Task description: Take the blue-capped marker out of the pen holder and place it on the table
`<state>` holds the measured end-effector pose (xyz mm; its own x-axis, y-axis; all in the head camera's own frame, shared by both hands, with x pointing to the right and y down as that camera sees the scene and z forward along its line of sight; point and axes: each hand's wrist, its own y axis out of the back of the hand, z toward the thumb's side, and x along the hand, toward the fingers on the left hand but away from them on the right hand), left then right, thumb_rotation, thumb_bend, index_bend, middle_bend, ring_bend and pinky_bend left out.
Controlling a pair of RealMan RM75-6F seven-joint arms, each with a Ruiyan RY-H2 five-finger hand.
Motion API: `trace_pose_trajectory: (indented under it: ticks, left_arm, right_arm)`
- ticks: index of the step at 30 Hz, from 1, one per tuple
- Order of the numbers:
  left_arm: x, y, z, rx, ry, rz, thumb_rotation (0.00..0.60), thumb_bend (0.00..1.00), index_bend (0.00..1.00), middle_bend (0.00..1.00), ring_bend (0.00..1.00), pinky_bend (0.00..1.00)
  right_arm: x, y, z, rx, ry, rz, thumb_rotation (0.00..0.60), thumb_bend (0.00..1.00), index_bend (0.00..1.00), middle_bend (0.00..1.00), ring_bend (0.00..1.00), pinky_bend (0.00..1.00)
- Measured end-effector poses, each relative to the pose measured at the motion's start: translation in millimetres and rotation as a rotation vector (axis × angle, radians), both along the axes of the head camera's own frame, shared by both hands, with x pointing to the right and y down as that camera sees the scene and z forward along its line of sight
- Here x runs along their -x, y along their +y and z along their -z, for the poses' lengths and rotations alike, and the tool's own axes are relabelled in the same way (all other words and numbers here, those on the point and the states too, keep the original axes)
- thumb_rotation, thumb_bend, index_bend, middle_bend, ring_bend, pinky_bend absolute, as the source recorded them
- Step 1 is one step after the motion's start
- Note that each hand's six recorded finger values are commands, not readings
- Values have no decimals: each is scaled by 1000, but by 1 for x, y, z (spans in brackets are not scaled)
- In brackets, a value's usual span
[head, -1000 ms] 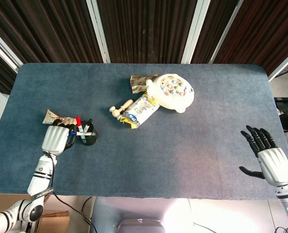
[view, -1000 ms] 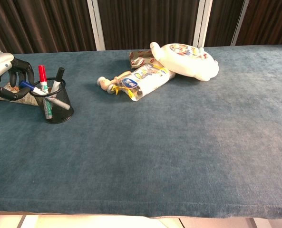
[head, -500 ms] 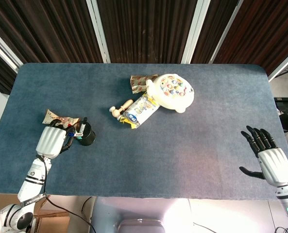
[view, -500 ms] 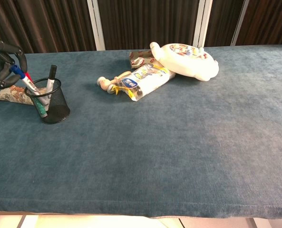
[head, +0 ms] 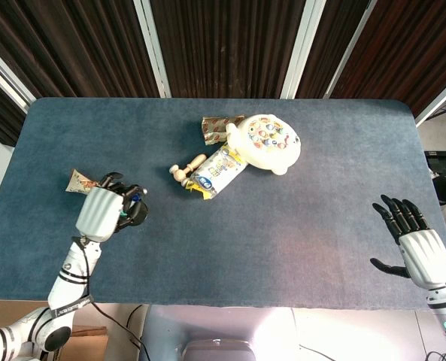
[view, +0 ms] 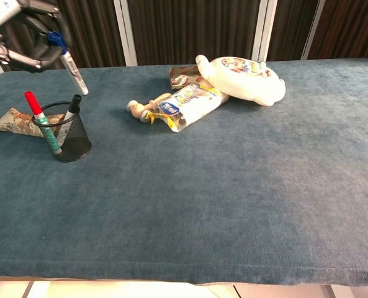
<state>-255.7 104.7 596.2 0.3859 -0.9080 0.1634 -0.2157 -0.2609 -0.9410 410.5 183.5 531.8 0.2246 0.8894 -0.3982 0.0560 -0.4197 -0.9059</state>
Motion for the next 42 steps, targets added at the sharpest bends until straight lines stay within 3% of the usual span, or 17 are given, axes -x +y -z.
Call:
trace_pose_trajectory:
  ticks: [6, 18, 20, 23, 25, 28, 30, 33, 38, 42]
  left_arm:
    - [-47, -6, -26, -34, -53, -61, 600, 632, 711, 766, 597, 285]
    - [-97, -18, -78, -89, -287, -100, 600, 599, 693, 752, 581, 260]
    - [-100, -18, -82, -79, -310, -100, 600, 555, 637, 715, 547, 244]
    - [-102, -16, -88, -40, -330, -98, 600, 430, 436, 588, 434, 194]
    - [-104, -14, -92, -11, -349, -97, 600, 360, 272, 478, 329, 154]
    - [-106, -10, -95, 29, -389, -103, 600, 320, 112, 293, 185, 107]
    - [-109, -6, -95, 58, -401, -109, 600, 302, 20, 107, 54, 74]
    - [-113, 1, -89, 116, -371, -114, 600, 289, 0, 10, 0, 50]
    - [-110, 8, -62, 173, -296, -112, 600, 278, 0, 33, 0, 40]
    - [-71, 2, -33, 160, -261, -30, 600, 278, 22, 104, 36, 38]
  right_arm:
    - [-5, 2, 3, -5, 2, -11, 600, 93, 0, 0, 0, 0]
    - [-12, 6, 3, -5, 2, -26, 600, 92, 0, 0, 0, 0]
    - [-12, 6, 2, -3, 0, -27, 600, 92, 0, 0, 0, 0]
    - [-12, 6, 1, -2, -5, -27, 600, 92, 0, 0, 0, 0]
    - [-12, 7, 1, -2, -7, -25, 600, 92, 0, 0, 0, 0]
    - [-13, 7, 2, -4, -7, -28, 600, 92, 0, 0, 0, 0]
    - [-16, 7, 3, -7, -5, -35, 600, 93, 0, 0, 0, 0]
    - [-17, 7, 3, -8, -7, -40, 600, 92, 0, 0, 0, 0]
    - [-17, 8, 0, 1, -9, -37, 600, 92, 0, 0, 0, 0]
    - [-21, 9, 0, 9, -7, -48, 600, 92, 0, 0, 0, 0]
